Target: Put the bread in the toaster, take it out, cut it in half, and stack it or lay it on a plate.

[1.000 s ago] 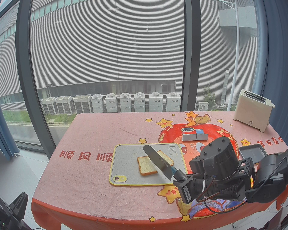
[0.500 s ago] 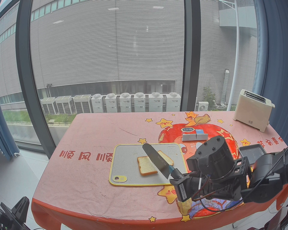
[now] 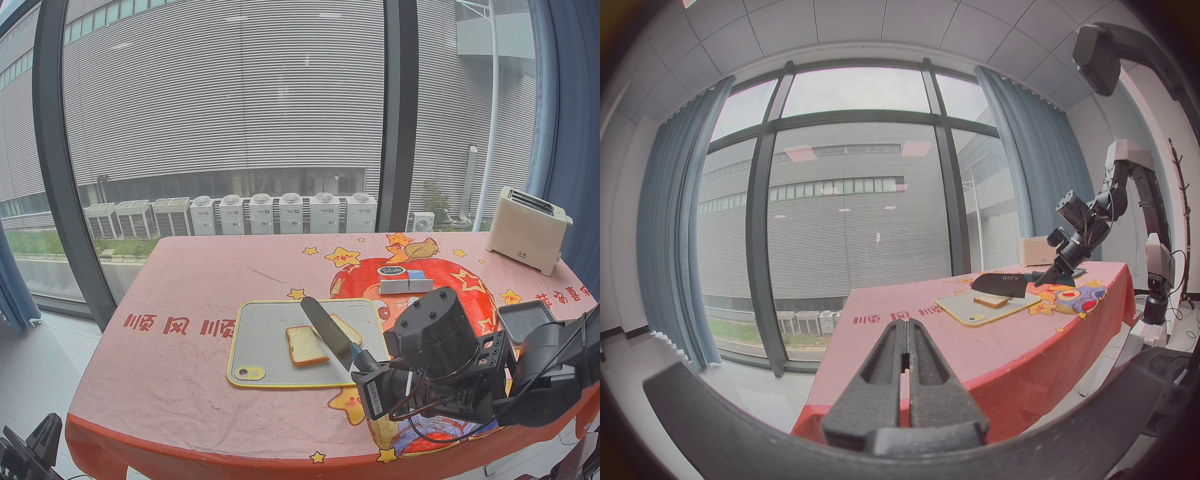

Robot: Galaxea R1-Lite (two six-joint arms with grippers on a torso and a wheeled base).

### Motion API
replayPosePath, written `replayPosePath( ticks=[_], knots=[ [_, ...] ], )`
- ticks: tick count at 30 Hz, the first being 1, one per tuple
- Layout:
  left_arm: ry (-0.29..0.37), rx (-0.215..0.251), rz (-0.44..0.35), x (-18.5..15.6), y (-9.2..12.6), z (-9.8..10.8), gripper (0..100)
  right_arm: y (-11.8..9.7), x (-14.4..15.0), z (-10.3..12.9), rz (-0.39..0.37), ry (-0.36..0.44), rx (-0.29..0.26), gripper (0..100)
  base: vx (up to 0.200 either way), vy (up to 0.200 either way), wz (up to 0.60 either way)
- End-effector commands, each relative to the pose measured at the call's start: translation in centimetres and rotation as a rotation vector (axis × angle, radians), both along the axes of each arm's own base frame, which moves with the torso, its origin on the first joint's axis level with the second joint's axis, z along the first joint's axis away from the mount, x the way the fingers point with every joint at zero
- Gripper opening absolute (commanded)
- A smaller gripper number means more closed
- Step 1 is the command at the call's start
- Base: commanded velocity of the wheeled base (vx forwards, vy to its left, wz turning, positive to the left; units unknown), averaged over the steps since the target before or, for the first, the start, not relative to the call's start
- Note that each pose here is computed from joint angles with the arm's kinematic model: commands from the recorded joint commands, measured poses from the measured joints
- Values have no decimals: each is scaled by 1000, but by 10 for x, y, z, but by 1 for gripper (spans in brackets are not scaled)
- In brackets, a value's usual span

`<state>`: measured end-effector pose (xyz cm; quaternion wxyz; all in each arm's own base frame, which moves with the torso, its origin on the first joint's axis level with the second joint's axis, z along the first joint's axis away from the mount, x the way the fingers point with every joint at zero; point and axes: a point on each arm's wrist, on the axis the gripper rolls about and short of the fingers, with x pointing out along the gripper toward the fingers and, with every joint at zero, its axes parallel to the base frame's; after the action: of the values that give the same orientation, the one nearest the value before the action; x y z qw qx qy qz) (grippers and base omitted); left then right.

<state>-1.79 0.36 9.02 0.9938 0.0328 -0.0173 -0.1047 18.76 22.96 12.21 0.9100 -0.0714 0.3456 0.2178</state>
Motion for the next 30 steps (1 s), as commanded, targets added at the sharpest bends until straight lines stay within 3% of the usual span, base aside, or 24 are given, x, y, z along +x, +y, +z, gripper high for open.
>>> replayPosePath(
  ticks=[1,6,10,13,30],
  knots=[
    [40,9,7,1,0,-7,0,1,0,-2,2,3,-4,0,0,0,0],
    [50,6,14,1,0,-7,0,1,0,-3,3,8,-8,0,0,0,0],
    [61,-26,36,1,1,-8,0,1,0,-5,7,12,-13,0,0,0,0],
    [133,-26,-10,0,0,-13,0,1,0,-5,10,14,-11,0,0,0,0],
    [130,-17,-25,0,-1,-13,0,2,-6,-7,23,14,-24,0,0,0,0]
  ],
)
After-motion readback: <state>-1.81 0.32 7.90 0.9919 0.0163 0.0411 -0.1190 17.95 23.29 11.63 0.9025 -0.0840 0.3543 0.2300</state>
